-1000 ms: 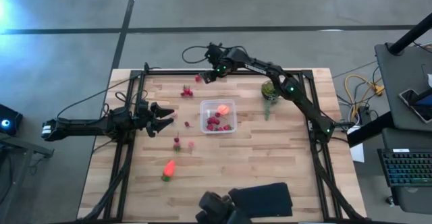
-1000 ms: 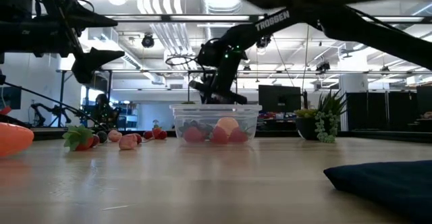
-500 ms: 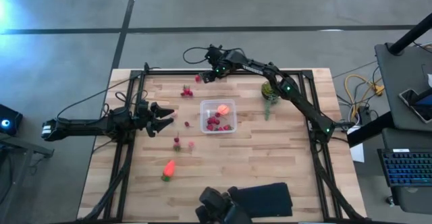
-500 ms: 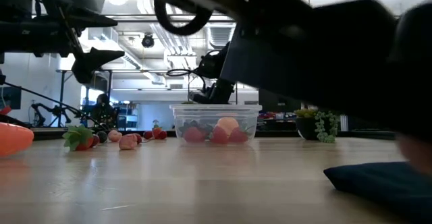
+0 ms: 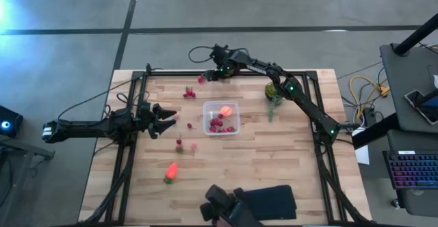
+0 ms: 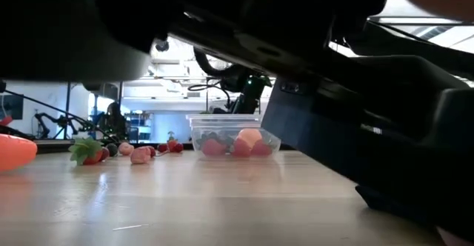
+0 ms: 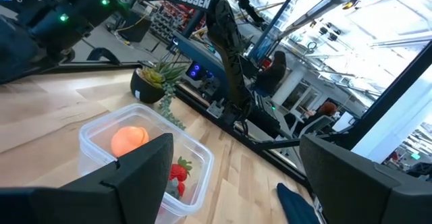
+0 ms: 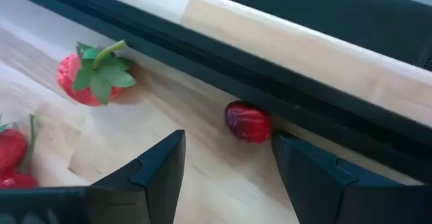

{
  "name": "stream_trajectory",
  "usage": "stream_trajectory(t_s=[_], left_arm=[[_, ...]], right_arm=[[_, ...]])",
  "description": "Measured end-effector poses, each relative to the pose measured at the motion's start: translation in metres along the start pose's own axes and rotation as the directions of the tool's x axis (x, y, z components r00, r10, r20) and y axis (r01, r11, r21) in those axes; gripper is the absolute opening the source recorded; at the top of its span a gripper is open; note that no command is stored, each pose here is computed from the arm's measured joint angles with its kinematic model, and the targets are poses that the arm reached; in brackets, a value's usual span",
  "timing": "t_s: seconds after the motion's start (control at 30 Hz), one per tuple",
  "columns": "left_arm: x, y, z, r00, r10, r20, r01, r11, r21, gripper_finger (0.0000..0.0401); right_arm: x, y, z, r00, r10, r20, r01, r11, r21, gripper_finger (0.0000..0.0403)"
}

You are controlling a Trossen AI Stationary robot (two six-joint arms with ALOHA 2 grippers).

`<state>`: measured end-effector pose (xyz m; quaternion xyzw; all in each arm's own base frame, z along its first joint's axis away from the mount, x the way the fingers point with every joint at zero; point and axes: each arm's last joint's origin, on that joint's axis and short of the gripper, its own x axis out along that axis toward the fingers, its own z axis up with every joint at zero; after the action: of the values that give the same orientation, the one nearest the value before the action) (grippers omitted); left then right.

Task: Pick and placing Produce into tupperware
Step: Put the red cherry into the transparent bin

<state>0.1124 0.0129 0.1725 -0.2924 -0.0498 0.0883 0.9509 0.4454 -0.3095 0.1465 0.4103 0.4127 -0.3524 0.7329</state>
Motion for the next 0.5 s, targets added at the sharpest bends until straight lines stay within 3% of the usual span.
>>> stream_trajectory(t_s=[0.23,0.5], left_arm=[[0.0001,0.0000,-0.0001,1.000,0.001,-0.001,-0.001,1.000,0.000,0.0306],[0.0001,0.0000,-0.0001,1.000,0.000,-0.001,0.000,1.000,0.001,0.0306]], right_arm=[[-0.0005,-0.0046,0.0034,1.000,0.001,0.004,-0.001,1.000,0.002,0.0208],[-0.0003,-0.0075,0.0049,1.000,0.007,-0.001,-0.007,1.000,0.006,0.0144]])
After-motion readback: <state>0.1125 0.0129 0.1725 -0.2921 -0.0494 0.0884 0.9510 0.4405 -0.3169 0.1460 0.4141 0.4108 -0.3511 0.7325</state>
